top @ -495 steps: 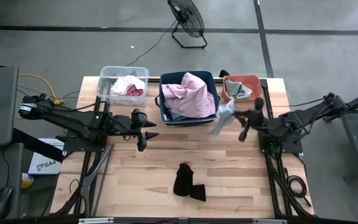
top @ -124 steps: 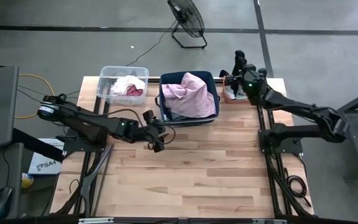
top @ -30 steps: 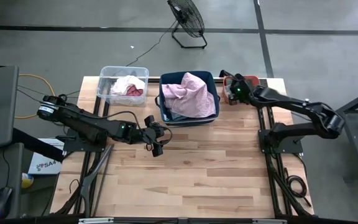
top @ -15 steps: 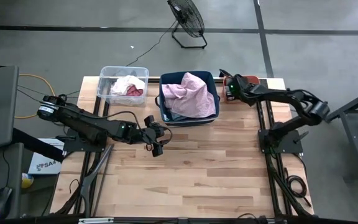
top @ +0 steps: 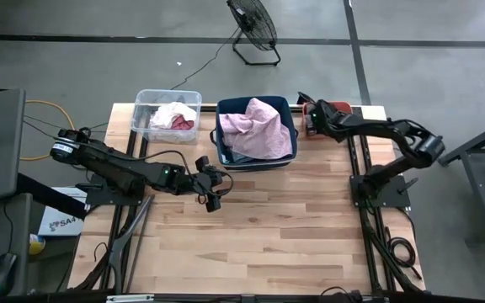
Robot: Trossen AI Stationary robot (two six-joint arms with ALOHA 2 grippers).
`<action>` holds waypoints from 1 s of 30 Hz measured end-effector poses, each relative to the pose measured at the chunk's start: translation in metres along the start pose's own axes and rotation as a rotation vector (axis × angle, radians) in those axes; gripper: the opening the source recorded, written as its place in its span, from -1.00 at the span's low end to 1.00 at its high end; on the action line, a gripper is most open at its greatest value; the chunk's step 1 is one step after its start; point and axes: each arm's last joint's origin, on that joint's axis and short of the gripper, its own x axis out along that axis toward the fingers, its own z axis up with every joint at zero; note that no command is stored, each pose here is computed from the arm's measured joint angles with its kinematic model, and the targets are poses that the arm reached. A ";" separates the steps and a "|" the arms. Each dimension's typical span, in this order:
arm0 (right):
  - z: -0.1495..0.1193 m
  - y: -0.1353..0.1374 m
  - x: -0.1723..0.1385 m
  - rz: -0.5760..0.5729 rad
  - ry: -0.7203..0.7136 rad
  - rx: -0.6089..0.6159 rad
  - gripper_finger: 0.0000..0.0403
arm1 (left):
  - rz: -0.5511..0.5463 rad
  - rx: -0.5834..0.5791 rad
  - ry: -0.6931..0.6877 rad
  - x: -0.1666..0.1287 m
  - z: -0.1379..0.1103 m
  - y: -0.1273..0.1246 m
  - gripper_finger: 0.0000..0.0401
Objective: Pick & Place Cloths
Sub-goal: Put the black sock into the orange bin
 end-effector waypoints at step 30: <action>0.041 -0.012 -0.027 0.124 -0.309 0.243 -0.99 | 0.000 -0.004 0.000 0.000 0.000 0.000 0.21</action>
